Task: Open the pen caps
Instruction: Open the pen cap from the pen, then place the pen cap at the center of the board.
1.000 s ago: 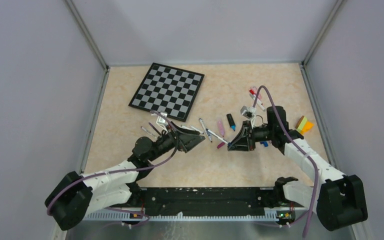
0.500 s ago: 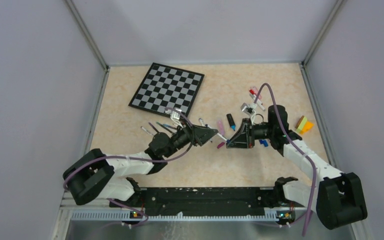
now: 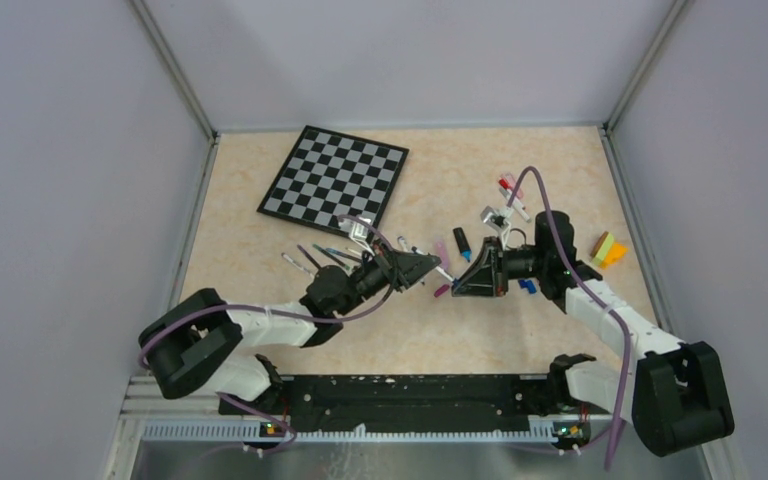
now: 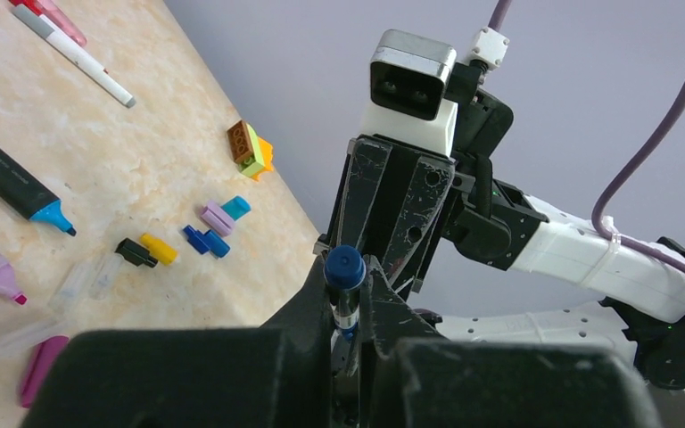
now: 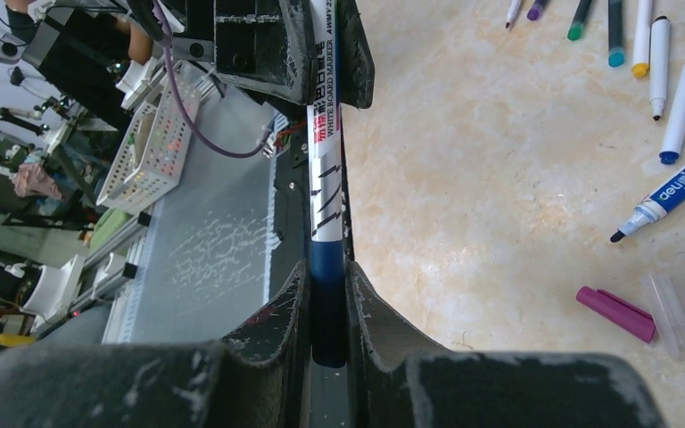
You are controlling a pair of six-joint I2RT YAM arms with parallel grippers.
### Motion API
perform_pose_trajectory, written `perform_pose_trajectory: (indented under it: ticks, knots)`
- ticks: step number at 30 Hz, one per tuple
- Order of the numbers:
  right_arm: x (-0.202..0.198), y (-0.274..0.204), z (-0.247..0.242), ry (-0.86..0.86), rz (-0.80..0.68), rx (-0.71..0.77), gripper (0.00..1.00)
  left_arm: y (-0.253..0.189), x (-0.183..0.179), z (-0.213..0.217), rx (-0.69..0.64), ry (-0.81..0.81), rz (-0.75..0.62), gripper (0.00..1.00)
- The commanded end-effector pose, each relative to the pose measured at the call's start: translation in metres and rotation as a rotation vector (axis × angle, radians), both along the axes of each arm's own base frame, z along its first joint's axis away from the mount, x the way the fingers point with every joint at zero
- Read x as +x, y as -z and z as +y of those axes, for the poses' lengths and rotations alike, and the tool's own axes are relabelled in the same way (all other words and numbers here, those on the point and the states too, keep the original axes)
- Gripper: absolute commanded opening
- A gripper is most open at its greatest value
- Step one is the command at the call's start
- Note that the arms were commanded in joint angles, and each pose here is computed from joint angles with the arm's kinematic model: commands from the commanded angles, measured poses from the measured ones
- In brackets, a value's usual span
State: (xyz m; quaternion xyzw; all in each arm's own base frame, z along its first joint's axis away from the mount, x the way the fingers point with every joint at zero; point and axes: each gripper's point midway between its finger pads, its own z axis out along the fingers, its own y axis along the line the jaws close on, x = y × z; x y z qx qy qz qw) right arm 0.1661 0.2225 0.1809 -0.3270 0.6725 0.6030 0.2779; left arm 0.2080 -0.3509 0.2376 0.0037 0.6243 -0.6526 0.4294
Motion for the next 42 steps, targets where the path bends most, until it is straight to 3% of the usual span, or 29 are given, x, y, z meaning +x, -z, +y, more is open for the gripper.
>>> perform_pose_trajectory:
  ticks: [1, 8, 14, 18, 23, 29, 35, 42]
  knots:
    - [-0.005, 0.001, 0.001, -0.034, -0.023, 0.010, 0.00, -0.043, 0.024, 0.026, -0.097, -0.193, -0.088, 0.00]
    - [-0.006, 0.006, 0.000, -0.044, -0.035, -0.003, 0.00, -0.072, 0.065, 0.091, -0.148, -0.475, -0.088, 0.00]
    - [0.001, 0.013, -0.007, -0.012, -0.087, -0.050, 0.00, -0.085, 0.074, 0.119, -0.176, -0.495, -0.122, 0.00]
    - [0.038, 0.022, -0.040, 0.175, -0.241, -0.201, 0.00, -0.067, 0.060, 0.116, -0.099, -0.394, -0.152, 0.00]
    - [0.089, 0.036, -0.127, 0.549, -0.347, -0.475, 0.00, -0.019, 0.033, 0.111, 0.077, -0.246, -0.136, 0.00]
    - [0.116, 0.048, -0.220, 0.861, -0.263, -0.661, 0.00, 0.019, 0.007, 0.114, 0.238, -0.163, -0.148, 0.00]
    - [0.118, 0.073, -0.273, 0.942, -0.082, -0.786, 0.00, 0.042, -0.003, 0.122, 0.291, -0.161, -0.146, 0.00]
    - [0.117, 0.097, -0.297, 1.002, 0.026, -0.841, 0.00, 0.051, -0.006, 0.123, 0.324, -0.147, -0.171, 0.00]
